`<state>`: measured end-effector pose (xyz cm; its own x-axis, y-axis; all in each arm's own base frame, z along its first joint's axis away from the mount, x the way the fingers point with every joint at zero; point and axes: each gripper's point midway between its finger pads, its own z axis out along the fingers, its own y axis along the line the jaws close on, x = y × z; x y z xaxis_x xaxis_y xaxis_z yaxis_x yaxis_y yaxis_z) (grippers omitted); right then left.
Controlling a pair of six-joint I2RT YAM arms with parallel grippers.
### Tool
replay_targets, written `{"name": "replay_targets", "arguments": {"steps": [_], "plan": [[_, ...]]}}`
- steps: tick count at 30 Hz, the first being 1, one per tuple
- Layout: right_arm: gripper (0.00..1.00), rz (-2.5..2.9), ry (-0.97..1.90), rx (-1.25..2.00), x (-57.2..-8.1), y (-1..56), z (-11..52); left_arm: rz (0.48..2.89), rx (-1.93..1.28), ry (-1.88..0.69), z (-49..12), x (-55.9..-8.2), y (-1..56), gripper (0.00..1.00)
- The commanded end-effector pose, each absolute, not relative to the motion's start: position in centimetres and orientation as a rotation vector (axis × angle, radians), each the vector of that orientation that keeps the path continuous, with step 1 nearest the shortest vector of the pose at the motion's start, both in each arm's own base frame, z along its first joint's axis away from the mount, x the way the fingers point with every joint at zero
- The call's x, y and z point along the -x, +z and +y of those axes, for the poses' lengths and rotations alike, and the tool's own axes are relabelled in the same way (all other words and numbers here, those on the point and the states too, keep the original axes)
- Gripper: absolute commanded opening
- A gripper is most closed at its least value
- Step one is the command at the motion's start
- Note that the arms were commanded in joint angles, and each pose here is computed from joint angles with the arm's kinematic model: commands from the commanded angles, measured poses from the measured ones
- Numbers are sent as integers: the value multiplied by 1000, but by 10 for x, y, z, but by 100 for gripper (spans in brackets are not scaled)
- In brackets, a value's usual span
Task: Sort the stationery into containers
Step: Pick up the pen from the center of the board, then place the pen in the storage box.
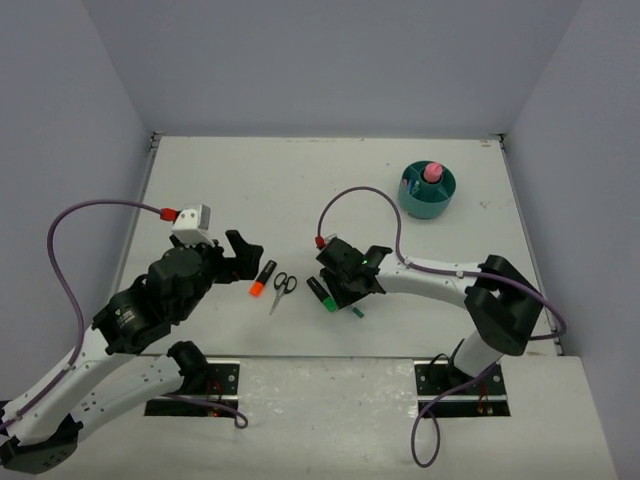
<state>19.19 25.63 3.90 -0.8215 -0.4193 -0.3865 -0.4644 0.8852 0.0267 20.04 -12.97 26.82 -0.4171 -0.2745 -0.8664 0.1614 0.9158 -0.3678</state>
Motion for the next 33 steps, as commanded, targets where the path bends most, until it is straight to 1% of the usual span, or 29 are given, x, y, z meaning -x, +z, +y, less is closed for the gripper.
{"name": "replay_targets", "arguments": {"steps": [1,4,6,9,13,15,16,19,21,23,27,29,30,31,33], "plan": [[44,2676,63,697,-200,30,256,2007,3,-410,-129,-199,245,100],[40,2693,14,697,-200,22,251,2019,-14,-406,-132,-200,241,100],[34,2716,-7,702,-198,14,249,2016,-19,-411,-134,-200,242,100],[27,2748,28,722,-188,8,250,2009,-19,-413,-133,-200,242,100],[21,2766,50,764,-178,5,252,2002,-14,-418,-132,-200,244,100],[11,2752,59,786,-174,10,255,1996,-6,-424,-132,-200,245,100],[8,2739,64,788,-173,14,256,1993,-2,-429,-132,-200,246,100],[5,2705,82,772,-172,29,259,1993,-6,-450,-136,-199,245,100],[1,2682,99,765,-170,42,259,1986,-3,-483,-141,-199,248,100],[0,2651,141,751,-167,58,261,1980,-4,-527,-147,-199,250,100],[0,2546,307,711,-159,102,265,1909,-15,-754,-179,-194,269,100],[0,2439,483,692,-153,135,271,1848,-39,-912,-201,-190,280,100],[0,2393,550,689,-150,149,272,1851,-51,-944,-206,-188,277,100],[0,2325,635,685,-149,159,278,1805,-38,-1025,-217,-188,287,100],[0,2146,839,724,-135,196,282,1797,-120,-1165,-242,-179,282,100]]}}
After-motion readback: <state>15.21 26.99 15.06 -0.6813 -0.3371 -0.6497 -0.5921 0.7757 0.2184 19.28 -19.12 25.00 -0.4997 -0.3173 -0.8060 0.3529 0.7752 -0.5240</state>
